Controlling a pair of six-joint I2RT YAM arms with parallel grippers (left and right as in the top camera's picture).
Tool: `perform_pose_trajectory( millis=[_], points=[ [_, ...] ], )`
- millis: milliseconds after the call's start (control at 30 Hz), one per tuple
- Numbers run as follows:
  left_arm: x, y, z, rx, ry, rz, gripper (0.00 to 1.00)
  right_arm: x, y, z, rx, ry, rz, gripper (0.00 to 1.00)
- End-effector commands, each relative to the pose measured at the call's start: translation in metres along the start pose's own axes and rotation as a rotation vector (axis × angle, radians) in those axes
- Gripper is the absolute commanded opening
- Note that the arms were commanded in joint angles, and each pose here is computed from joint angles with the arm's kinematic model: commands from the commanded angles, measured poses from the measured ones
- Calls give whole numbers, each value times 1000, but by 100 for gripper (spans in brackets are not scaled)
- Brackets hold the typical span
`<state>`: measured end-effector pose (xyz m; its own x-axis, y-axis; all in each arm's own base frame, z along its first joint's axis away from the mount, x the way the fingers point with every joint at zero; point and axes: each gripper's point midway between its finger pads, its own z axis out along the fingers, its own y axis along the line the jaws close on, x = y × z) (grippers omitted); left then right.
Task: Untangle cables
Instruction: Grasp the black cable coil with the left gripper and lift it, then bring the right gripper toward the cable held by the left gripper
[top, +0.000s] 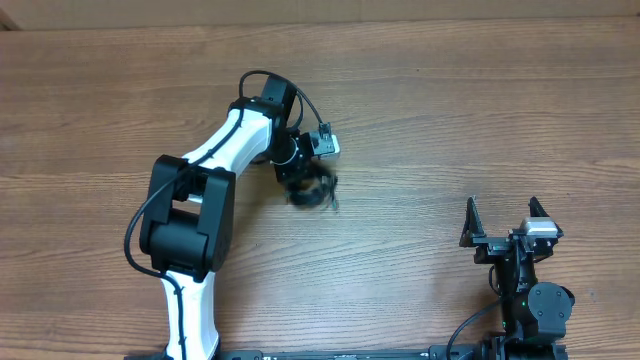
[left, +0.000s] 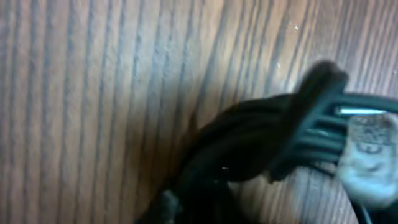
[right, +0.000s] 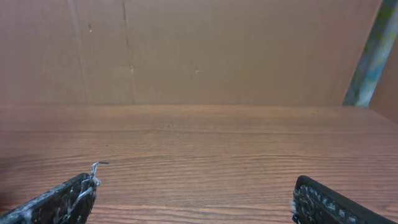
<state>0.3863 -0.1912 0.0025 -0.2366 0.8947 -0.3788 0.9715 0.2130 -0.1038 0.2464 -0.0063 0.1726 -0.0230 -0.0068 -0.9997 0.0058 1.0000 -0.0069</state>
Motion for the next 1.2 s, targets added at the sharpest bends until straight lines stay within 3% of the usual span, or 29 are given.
perform_pose_trajectory(
  millis=[0,133,300,433,533,600,700,767,833,900,967,1033,1167],
  points=[
    [9,-9,26,41,59,-14,4,2,1,0,-6,-3,-1,100],
    [-12,24,-3,-105,54,-197,4,2,1,0,-6,-3,-2,100],
    [-39,67,-59,-315,-34,-695,4,2,1,0,-6,-3,-1,100],
    [-44,63,-67,-300,-68,-943,4,2,1,0,-6,-3,-2,100],
    [-31,46,-62,-263,-11,-1172,8,2,1,0,-6,-3,-2,100],
    [-21,31,-60,-239,46,-1285,41,2,2,0,-9,-3,1,100],
    [-10,19,-61,-229,122,-1285,81,0,16,-1,-89,-9,25,100],
    [-6,19,-62,-234,143,-1220,88,-1,27,-2,-158,-4,153,100],
    [-1,23,-64,-260,153,-1196,77,-2,35,-3,-205,12,313,100],
    [2,29,-66,-286,147,-1197,53,-3,45,-6,-261,42,504,100],
    [3,36,-67,-310,133,-1192,38,-4,52,-8,-305,73,639,100],
    [1,38,-66,-311,118,-1180,38,-4,57,-10,-335,92,705,100],
    [0,37,-57,-311,117,-1162,52,-4,59,-10,-341,109,783,100]
  ],
)
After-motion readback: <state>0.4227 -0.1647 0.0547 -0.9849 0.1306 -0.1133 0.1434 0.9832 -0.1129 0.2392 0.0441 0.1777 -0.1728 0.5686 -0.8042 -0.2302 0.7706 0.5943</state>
